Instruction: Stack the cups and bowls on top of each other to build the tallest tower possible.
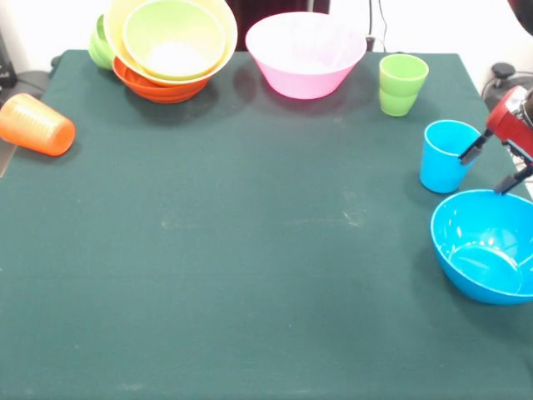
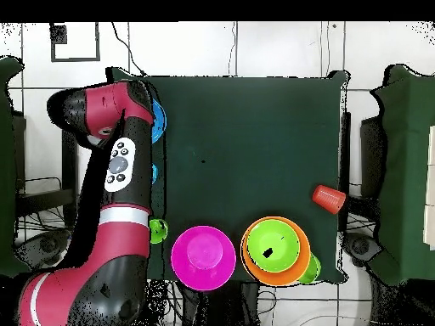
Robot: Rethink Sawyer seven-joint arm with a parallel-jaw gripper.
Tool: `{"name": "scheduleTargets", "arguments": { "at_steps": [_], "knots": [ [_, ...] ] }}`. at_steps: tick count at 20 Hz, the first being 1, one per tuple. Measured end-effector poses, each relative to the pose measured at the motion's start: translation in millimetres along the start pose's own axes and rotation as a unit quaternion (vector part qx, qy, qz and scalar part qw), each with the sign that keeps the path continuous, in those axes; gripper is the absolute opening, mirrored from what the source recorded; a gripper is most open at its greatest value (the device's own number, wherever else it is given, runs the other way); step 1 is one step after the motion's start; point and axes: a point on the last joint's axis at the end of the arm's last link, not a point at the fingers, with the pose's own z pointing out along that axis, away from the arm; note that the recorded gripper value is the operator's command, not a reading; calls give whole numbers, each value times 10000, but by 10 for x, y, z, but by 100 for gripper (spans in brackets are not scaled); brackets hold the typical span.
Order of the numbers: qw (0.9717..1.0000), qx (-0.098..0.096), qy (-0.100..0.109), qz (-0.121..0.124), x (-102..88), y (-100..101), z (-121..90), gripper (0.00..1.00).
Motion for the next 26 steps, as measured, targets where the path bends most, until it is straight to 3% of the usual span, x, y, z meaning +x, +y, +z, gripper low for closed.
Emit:
{"name": "scheduleTargets", "arguments": {
  "at_steps": [8, 16, 26],
  "knots": [
    [10000, -69, -67, 3, -20, 17, 0, 100],
    [9987, -374, -357, 26, -98, 63, 84, 100],
    [9951, -695, -694, 133, -196, -25, 365, 100]
  ]
}}
